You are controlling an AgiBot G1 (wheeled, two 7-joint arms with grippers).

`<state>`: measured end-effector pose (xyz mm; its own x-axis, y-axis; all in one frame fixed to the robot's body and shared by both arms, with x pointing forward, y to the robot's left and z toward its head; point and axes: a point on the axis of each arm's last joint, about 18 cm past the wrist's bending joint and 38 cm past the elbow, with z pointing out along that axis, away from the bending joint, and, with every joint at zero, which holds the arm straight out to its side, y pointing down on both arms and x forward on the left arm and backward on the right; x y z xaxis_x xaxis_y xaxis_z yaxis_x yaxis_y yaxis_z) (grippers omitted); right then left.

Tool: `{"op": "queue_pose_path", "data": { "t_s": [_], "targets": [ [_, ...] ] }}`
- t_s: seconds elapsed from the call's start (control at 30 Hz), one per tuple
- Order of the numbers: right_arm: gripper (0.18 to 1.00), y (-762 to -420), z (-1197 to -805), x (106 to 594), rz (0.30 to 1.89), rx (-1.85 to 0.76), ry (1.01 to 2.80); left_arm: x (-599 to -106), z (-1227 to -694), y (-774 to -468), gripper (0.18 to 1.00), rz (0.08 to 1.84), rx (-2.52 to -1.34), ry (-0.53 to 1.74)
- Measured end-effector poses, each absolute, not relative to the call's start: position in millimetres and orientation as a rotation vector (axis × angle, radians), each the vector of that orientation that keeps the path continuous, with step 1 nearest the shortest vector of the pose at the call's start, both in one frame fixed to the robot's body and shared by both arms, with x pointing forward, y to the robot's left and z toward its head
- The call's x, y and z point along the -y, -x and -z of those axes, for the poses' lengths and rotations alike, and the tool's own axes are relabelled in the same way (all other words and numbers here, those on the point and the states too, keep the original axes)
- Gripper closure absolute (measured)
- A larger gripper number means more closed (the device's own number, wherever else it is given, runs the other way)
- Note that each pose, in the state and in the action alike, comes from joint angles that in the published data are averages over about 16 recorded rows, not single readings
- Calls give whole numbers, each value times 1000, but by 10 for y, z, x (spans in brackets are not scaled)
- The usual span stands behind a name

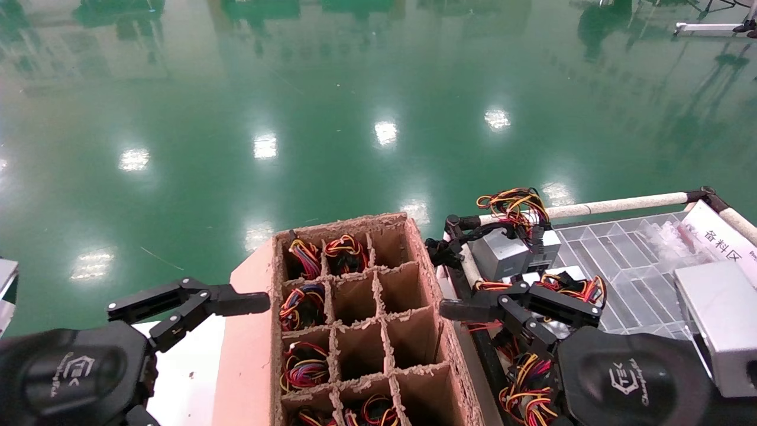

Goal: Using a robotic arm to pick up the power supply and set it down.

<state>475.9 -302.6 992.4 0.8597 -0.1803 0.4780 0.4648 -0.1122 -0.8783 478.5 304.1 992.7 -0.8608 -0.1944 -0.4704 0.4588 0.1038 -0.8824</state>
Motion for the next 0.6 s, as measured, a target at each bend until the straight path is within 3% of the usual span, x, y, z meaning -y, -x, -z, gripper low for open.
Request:
{"op": "queue_pose_path", "data": {
  "t_s": [0.6],
  "targets": [
    [178, -4759, -9924, 3026, 554, 229, 1595, -3041, -9927, -4785, 184, 1808, -1912, -257]
  ]
}}
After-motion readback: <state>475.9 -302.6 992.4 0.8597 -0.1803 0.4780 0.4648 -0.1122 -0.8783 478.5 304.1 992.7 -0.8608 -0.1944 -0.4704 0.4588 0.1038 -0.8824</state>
